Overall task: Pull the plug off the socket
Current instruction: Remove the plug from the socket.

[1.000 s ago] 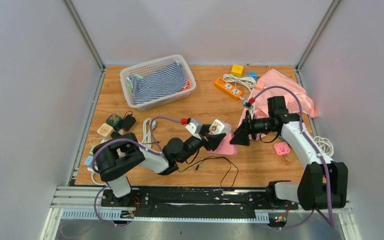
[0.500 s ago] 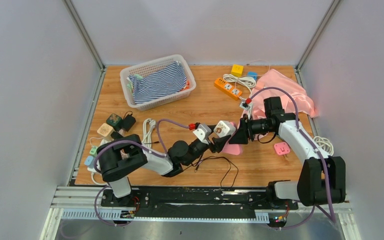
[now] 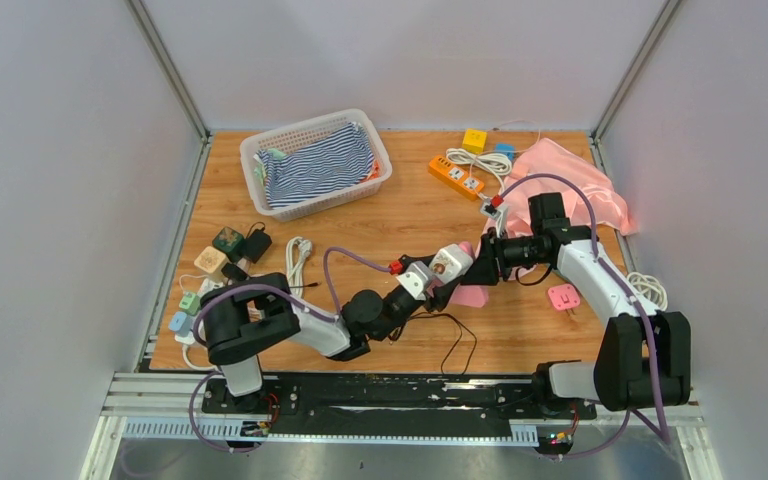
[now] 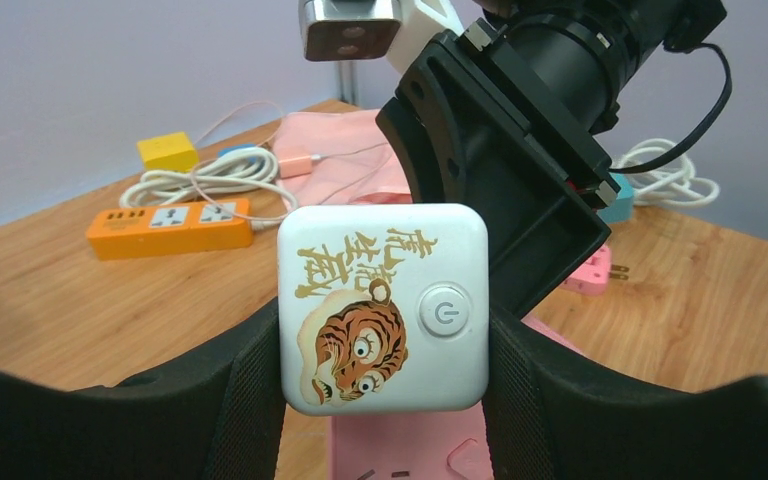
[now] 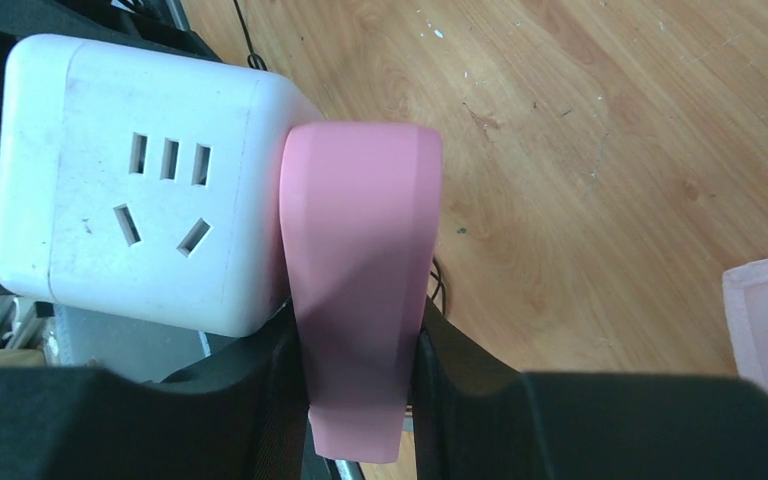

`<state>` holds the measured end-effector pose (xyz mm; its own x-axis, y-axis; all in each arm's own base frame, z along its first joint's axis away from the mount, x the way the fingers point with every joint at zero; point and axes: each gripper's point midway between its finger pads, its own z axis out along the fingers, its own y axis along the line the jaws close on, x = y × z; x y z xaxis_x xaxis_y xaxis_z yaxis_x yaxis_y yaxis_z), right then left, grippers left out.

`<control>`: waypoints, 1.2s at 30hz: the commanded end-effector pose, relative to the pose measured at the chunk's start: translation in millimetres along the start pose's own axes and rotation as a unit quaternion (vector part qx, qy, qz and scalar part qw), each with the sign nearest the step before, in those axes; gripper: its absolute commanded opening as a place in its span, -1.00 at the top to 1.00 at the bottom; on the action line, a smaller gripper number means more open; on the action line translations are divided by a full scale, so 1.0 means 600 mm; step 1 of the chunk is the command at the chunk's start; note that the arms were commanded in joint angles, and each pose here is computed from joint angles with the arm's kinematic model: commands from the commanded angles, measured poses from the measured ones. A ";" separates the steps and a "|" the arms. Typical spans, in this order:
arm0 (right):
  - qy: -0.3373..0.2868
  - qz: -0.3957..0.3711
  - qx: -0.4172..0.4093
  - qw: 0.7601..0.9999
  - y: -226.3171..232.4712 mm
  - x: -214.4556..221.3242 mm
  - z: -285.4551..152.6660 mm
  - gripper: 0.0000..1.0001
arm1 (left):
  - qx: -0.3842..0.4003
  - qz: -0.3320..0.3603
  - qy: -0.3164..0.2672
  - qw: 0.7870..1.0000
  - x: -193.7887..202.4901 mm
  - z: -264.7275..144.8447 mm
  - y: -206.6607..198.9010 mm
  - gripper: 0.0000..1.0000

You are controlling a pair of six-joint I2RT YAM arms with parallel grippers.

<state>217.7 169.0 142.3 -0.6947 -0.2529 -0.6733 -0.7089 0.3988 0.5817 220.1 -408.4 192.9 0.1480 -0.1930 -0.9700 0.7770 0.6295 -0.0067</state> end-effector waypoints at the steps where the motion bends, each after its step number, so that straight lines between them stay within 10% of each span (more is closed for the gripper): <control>1: 0.006 -0.024 -0.021 0.999 0.018 0.004 0.004 1.00 | -0.046 0.088 -0.010 0.995 -0.012 0.011 0.001 1.00; 15: 0.015 -0.027 -0.011 0.999 0.009 0.011 0.004 1.00 | -0.022 -0.102 0.008 0.995 -0.039 0.014 0.001 1.00; 26: 0.021 -0.024 -0.008 0.999 0.005 0.015 0.005 1.00 | -0.068 0.075 0.033 0.994 -0.015 0.006 -0.003 1.00; 36: 0.023 -0.026 -0.006 0.999 0.004 0.016 0.004 1.00 | -0.006 -0.142 0.016 0.990 -0.042 0.018 0.002 1.00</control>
<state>220.3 161.6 130.4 -0.6764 -0.2998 -0.6728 -0.7245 0.4356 0.5342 225.8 -410.3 177.6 -0.0012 -0.1280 -0.9918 0.7406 0.6663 -0.0869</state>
